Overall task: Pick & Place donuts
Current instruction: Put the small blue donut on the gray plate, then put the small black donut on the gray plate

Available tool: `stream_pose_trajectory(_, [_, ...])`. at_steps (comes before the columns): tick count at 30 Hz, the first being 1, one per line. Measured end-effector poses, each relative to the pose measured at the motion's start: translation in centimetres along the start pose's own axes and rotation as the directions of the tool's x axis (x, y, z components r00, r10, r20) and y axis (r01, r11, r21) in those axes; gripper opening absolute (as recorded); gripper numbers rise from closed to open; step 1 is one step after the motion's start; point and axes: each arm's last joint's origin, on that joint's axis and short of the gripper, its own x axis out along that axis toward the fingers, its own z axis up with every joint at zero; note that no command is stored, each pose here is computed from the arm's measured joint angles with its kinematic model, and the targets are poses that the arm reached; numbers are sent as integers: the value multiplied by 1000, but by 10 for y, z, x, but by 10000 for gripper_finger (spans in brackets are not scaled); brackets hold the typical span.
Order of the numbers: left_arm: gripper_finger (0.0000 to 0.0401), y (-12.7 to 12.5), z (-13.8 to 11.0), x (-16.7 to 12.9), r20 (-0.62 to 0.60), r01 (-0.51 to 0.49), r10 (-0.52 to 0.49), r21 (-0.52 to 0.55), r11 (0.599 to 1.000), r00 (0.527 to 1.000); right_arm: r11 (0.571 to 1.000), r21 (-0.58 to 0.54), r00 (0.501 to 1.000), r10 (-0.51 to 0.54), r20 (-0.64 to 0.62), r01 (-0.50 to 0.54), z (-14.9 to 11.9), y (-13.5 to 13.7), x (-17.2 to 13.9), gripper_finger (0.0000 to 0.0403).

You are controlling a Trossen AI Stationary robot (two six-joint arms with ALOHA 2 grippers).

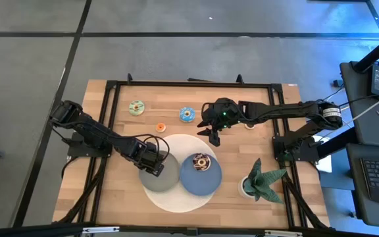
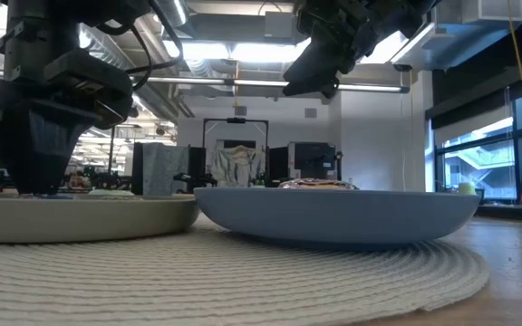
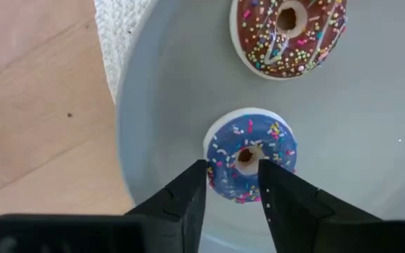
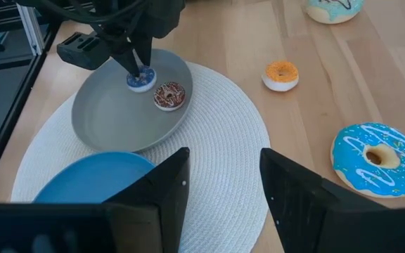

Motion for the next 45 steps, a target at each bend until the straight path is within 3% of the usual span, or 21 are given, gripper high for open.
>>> stream_pose_trajectory(6, [128, -1, 0, -3, 1, 9, -9, 0, 1000, 1000, 1000, -9, 1000, -20, -21, 19, -2, -2, -1, 174])
stream_pose_trajectory(9, [128, -5, 1, -15, 31, 65, -65, 0, 998, 997, 992, 106, 996, -56, -74, 64, -4, -13, -8, 174])
stream_pose_trajectory(12, [128, -9, 4, -33, 137, 132, -131, 3, 991, 982, 965, 245, 984, -52, -172, 94, -12, -30, -20, 174])
stream_pose_trajectory(15, [128, -8, 8, -52, 300, 190, -191, 33, 981, 935, 930, 308, 956, -117, -270, 201, -22, -47, -28, 174])
stream_pose_trajectory(20, [127, -3, 13, -75, 521, 241, -237, 61, 969, 820, 817, 359, 874, -321, -365, 451, -32, -69, -39, 174])
stream_pose_trajectory(26, [127, 4, 18, -91, 639, 263, -237, 56, 963, 732, 693, 461, 828, -406, -386, 555, -37, -100, -45, 174])
stream_pose_trajectory(32, [127, 7, 27, -94, 636, 237, -228, 72, 969, 737, 619, 492, 785, -398, -475, 612, -55, -132, -37, 174])
stream_pose_trajectory(37, [127, 8, 32, -93, 608, 220, -229, 90, 971, 760, 639, 439, 749, -356, -559, 632, -70, -140, -21, 174])
stream_pose_trajectory(40, [128, 8, 34, -93, 597, 208, -229, 105, 972, 768, 635, 413, 705, -311, -637, 653, -77, -135, -26, 174])
stream_pose_trajectory(45, [128, 9, 37, -93, 598, 190, -223, 118, 975, 770, 621, 351, 577, -205, -790, 701, -89, -121, -46, 174])
